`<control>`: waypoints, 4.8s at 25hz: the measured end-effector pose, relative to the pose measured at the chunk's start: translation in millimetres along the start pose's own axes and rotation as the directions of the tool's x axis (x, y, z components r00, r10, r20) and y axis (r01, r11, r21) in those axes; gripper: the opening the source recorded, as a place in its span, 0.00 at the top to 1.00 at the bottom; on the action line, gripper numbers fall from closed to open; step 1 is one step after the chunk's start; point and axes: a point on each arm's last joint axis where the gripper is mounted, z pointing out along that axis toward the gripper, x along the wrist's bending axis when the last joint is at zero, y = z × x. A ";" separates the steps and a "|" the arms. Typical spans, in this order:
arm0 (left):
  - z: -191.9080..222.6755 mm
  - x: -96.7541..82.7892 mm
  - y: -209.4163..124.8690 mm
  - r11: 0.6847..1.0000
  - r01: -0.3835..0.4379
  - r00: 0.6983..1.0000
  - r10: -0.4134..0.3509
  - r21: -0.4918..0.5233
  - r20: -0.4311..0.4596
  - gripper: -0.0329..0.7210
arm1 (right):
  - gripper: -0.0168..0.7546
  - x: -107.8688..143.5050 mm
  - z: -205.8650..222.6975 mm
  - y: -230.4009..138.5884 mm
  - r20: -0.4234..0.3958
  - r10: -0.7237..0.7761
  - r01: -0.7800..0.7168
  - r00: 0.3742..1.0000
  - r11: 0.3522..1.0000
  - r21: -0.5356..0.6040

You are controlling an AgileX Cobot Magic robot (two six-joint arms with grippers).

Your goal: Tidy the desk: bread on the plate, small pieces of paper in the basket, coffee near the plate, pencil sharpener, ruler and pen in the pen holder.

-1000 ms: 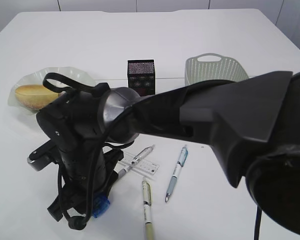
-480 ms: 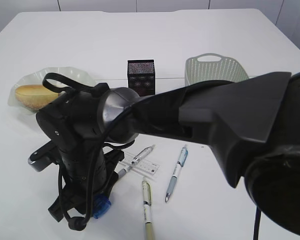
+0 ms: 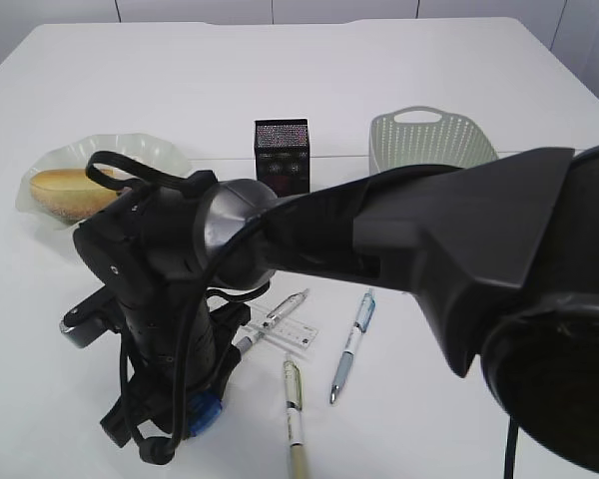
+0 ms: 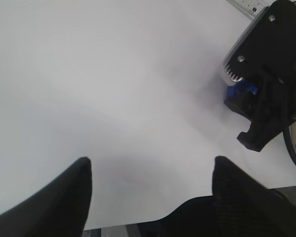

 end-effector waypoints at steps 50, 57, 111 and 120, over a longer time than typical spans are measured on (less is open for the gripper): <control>-0.1 -0.1 4.2 0.999 0.000 1.000 0.000 -0.046 0.001 0.22 | 0.56 -309.1 -134.9 -52.5 -0.654 0.400 -0.762 0.642 0.427 -0.487; -0.1 -0.1 4.4 0.999 0.000 1.000 0.000 -0.048 0.001 0.22 | 0.56 -322.5 -109.4 -32.7 -0.717 0.387 -0.811 0.580 0.350 -0.468; -0.2 -0.1 6.3 0.998 0.000 1.000 0.000 -0.069 0.002 0.22 | 0.44 -311.0 -116.0 -8.5 -0.571 0.390 -0.682 0.723 0.535 -0.499; -0.2 -0.1 6.3 0.998 0.000 1.000 0.000 -0.069 0.002 0.22 | 0.44 -293.5 -196.2 -41.1 -0.364 0.481 -0.601 0.797 0.574 -0.556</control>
